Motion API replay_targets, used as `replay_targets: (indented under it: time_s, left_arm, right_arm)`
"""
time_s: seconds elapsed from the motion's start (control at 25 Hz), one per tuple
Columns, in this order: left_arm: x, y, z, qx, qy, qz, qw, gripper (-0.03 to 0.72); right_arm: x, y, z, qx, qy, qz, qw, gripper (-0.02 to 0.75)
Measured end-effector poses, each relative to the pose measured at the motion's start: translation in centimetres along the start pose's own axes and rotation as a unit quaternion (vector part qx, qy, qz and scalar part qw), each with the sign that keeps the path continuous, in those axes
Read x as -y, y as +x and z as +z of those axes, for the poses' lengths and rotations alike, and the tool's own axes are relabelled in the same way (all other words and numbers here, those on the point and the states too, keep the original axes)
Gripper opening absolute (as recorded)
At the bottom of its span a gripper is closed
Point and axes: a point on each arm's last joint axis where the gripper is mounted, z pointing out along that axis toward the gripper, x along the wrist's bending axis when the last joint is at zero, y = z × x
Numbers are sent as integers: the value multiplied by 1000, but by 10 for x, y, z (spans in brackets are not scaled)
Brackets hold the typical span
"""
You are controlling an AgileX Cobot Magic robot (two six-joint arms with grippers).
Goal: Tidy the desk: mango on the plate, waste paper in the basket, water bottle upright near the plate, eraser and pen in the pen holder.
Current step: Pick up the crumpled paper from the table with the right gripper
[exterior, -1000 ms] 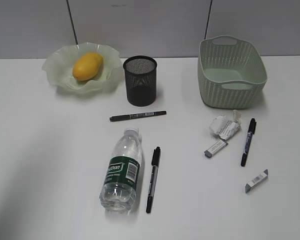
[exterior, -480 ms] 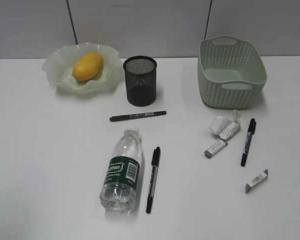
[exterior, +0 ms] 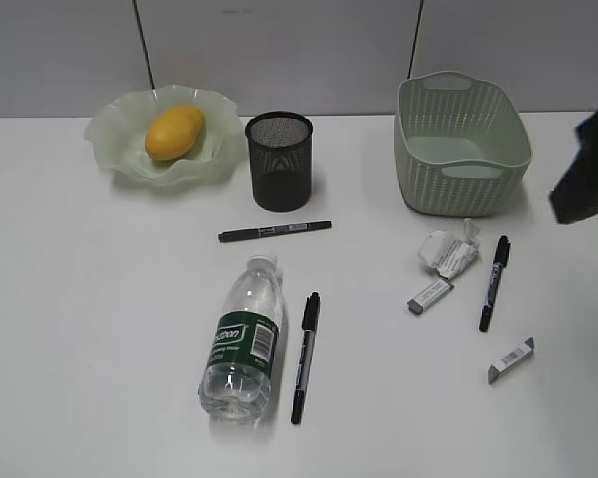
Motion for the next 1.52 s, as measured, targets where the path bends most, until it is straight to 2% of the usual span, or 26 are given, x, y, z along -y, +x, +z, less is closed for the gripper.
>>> replay_targets:
  time_s: [0.2,0.28,0.56,0.76,1.16,1.4,1.52]
  left_arm:
    - [20,-1,-4,-2,-34,-17,999,292]
    - [23,-1,-3,-2,-39,-19,999,292]
    - [22,-2,14,9,-70,-28,997,292]
    - [22,-2,16,11,-72,-29,997,292]
    - [22,-2,16,11,-75,-30,997,292]
    - [22,-2,16,11,-75,-30,997,292]
    - [22,-2,16,11,-75,-30,997,292]
  right_arm:
    - [-7,32,31,2,2,-2,1000,502]
    - [-10,38,38,3,-7,12,1000,502]
    - [-18,39,61,26,-10,37,999,498]
    - [-24,41,83,31,-11,45,998,498]
    - [-31,38,128,75,-4,60,995,493]
    - [-22,61,159,96,7,48,994,452]
    - [-21,75,173,128,3,7,992,445]
